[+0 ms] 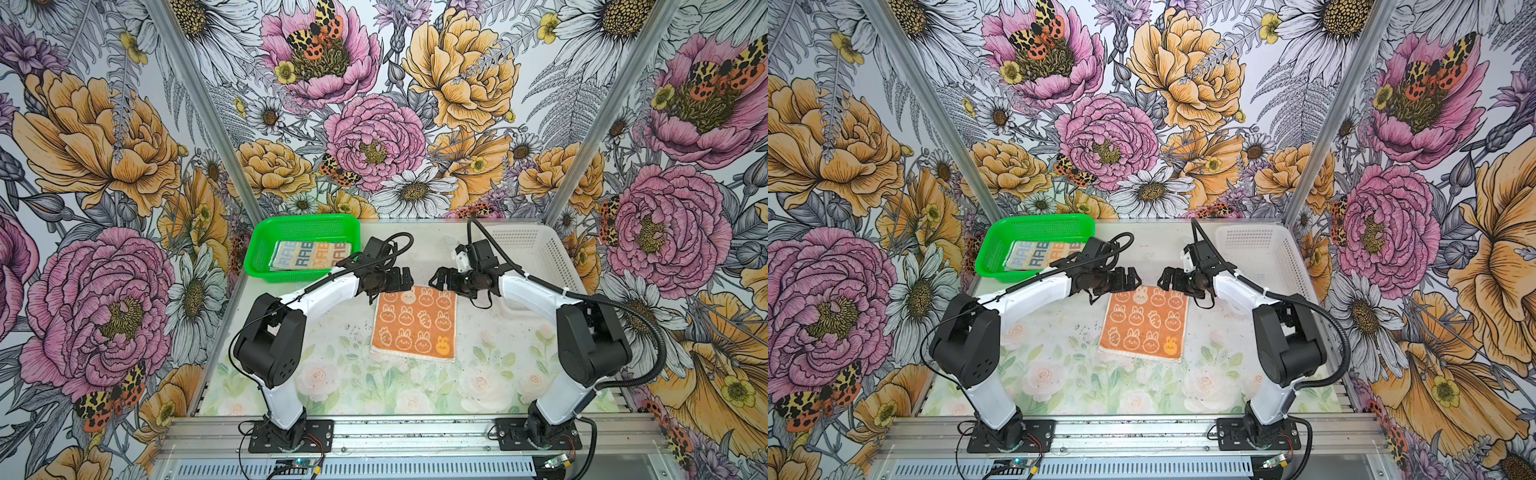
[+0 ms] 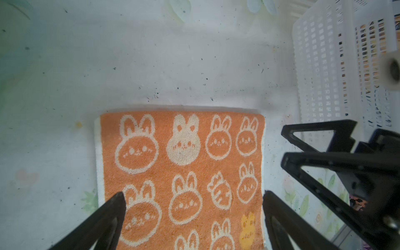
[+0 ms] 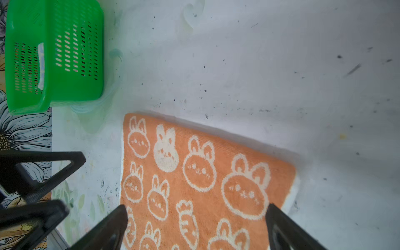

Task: Fold and stack the towels

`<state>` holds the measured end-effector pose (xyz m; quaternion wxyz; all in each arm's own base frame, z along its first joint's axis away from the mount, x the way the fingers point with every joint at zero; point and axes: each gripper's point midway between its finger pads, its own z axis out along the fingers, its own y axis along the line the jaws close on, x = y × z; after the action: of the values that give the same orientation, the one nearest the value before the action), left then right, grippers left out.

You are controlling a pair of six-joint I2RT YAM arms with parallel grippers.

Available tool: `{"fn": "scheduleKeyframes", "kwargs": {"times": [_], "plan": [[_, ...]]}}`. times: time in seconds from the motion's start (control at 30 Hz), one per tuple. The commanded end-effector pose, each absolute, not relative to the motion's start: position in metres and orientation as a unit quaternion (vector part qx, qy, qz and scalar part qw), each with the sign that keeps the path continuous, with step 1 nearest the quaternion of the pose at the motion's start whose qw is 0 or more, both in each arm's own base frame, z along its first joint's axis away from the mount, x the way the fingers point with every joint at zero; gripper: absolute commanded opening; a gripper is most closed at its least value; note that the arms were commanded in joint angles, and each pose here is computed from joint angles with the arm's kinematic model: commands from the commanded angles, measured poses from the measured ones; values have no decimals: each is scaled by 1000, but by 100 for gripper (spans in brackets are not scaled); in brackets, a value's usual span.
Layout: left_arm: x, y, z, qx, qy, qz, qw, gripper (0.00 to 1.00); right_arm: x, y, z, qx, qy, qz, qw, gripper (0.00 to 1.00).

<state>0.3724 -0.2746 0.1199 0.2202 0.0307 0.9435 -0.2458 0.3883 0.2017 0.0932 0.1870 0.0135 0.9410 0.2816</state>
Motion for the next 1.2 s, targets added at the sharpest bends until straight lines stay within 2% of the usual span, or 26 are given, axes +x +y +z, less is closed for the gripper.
{"fn": "scheduleKeyframes", "kwargs": {"times": [0.0,0.27,0.83,1.0,1.17], "plan": [[350,-281,100,31,949,-249,190,99,404,207,86,25,941,290,174,100],[321,-261,76,3,953,-246,176,99,417,214,59,32,942,302,144,99],[289,-273,60,1,955,-254,155,99,441,211,16,39,944,307,117,100],[286,-283,66,3,951,-265,158,99,450,214,27,28,940,315,129,100],[298,-288,90,6,942,-283,179,99,460,214,66,18,930,329,162,99]]}}
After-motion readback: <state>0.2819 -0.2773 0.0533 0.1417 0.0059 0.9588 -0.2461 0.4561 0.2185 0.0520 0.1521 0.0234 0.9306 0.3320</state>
